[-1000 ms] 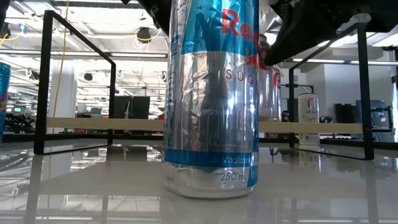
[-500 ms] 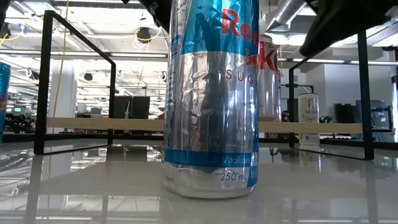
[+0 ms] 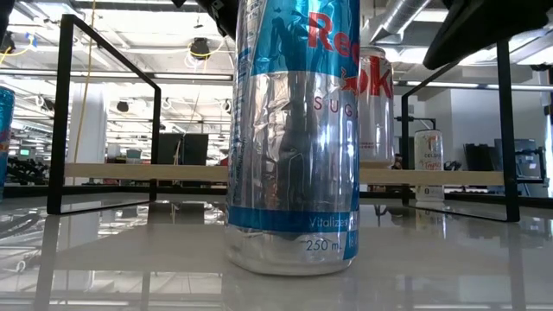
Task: Place canned beverage on shelf
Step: Put the red silver soda can on the shelf aligned with the other red silver soda can
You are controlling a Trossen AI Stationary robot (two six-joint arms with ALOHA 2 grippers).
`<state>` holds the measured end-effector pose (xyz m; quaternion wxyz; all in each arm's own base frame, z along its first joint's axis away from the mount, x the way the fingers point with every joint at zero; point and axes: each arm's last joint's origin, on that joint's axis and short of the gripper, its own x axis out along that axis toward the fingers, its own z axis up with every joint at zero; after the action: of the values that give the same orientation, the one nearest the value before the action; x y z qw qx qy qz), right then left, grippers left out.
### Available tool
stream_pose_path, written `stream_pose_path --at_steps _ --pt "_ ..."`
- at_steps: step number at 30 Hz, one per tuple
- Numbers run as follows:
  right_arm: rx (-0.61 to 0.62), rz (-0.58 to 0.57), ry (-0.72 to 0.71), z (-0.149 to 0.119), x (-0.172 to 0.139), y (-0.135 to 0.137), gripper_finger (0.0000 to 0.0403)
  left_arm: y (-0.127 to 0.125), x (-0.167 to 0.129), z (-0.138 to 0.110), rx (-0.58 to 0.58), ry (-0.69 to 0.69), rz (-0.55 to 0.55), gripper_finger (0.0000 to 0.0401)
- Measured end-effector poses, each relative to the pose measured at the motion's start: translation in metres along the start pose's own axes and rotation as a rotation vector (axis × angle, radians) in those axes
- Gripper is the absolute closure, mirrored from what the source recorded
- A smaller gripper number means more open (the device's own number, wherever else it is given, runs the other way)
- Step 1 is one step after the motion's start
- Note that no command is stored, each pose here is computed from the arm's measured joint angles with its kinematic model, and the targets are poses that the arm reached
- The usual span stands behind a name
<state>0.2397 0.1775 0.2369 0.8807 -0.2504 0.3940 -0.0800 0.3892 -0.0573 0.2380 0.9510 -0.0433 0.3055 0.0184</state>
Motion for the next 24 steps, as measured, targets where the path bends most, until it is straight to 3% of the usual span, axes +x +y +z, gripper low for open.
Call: stream_pose_path --at_steps 16,24 --pt "0.034 -0.025 0.025 0.002 0.011 -0.012 0.0379 0.002 0.000 0.005 0.010 -0.045 -0.014 0.0401" --pt "0.032 -0.020 0.025 0.002 0.010 -0.011 0.0379 0.012 0.016 0.003 -0.012 -0.042 -0.054 0.0401"
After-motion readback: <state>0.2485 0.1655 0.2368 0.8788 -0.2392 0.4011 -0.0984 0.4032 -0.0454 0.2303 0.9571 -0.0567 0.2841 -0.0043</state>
